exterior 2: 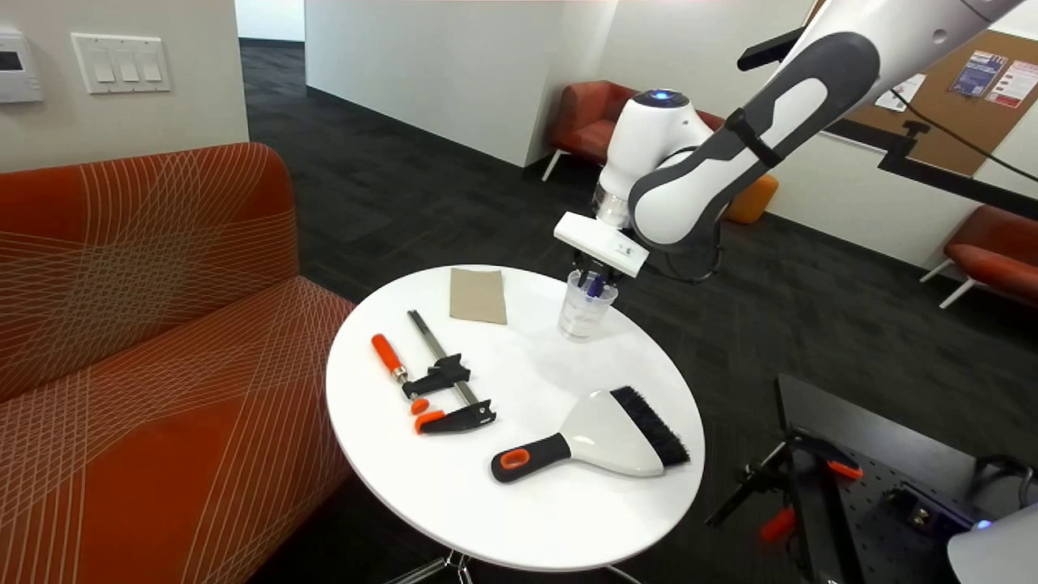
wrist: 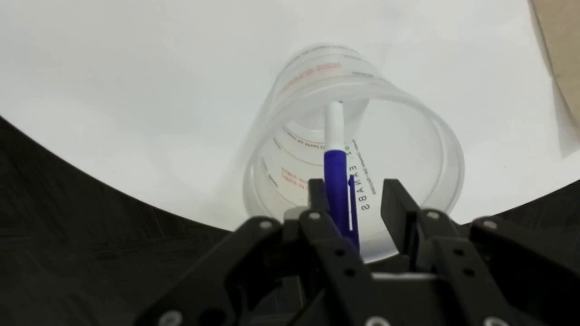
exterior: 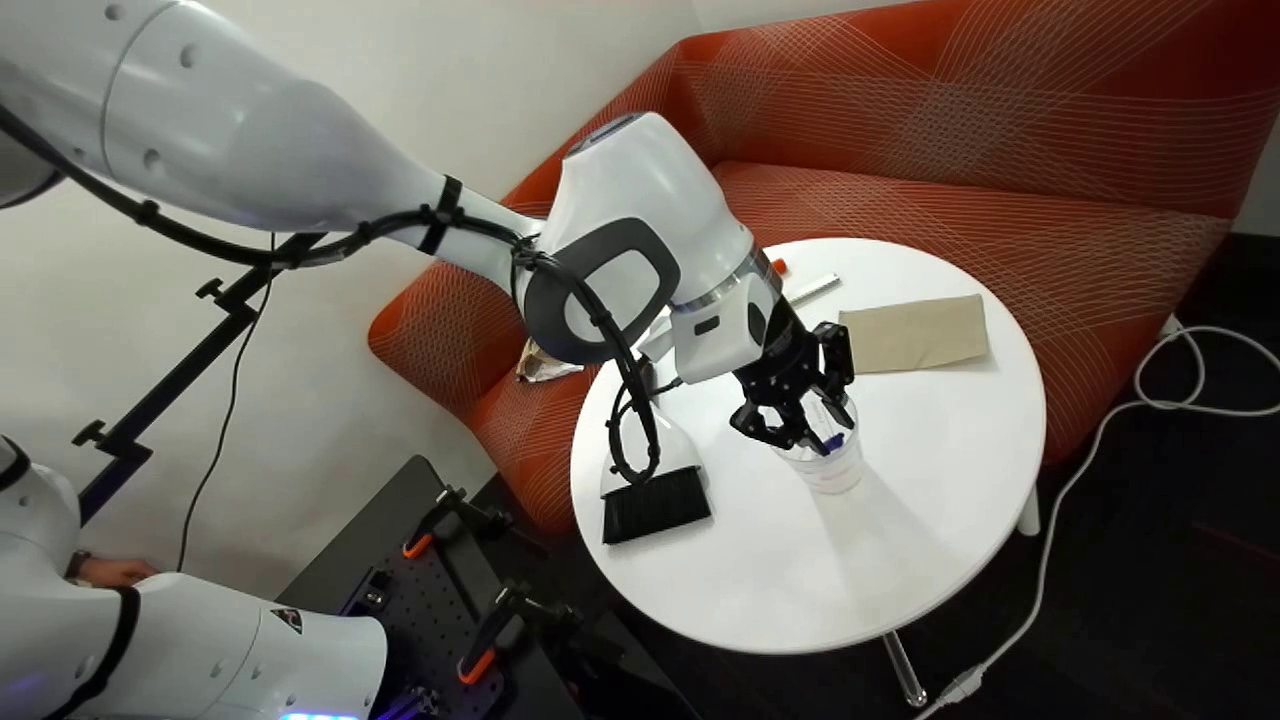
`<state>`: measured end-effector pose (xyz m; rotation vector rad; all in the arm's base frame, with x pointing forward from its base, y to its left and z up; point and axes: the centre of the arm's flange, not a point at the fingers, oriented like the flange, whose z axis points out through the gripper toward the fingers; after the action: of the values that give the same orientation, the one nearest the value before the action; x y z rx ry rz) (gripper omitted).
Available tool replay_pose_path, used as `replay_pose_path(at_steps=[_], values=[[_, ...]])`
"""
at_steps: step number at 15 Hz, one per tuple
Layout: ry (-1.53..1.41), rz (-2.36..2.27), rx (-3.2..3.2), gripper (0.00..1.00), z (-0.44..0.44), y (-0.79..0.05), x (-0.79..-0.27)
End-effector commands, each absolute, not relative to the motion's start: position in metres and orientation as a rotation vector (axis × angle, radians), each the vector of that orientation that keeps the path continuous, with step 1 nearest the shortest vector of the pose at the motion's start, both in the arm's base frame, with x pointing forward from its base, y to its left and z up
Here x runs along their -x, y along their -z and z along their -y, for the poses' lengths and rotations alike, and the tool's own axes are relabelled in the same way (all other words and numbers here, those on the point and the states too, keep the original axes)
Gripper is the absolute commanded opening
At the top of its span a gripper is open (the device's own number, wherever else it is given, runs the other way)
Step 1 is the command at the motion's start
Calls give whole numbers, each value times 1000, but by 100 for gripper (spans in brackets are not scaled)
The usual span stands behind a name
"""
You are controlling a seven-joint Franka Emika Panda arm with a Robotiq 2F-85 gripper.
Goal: Remove the pen from the clear cup and place it on the table
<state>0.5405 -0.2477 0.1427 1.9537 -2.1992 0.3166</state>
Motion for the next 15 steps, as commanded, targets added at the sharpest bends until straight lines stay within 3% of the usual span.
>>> replay_pose_path(at_steps=[1, 4, 5, 15], values=[[-318, 2182, -1952, 13, 250, -140, -549], [-333, 2167, -1959, 0, 246, -142, -548], [-341, 2164, -1960, 4, 244, -145, -547], [-413, 2134, -2004, 4, 232, -221, -507]])
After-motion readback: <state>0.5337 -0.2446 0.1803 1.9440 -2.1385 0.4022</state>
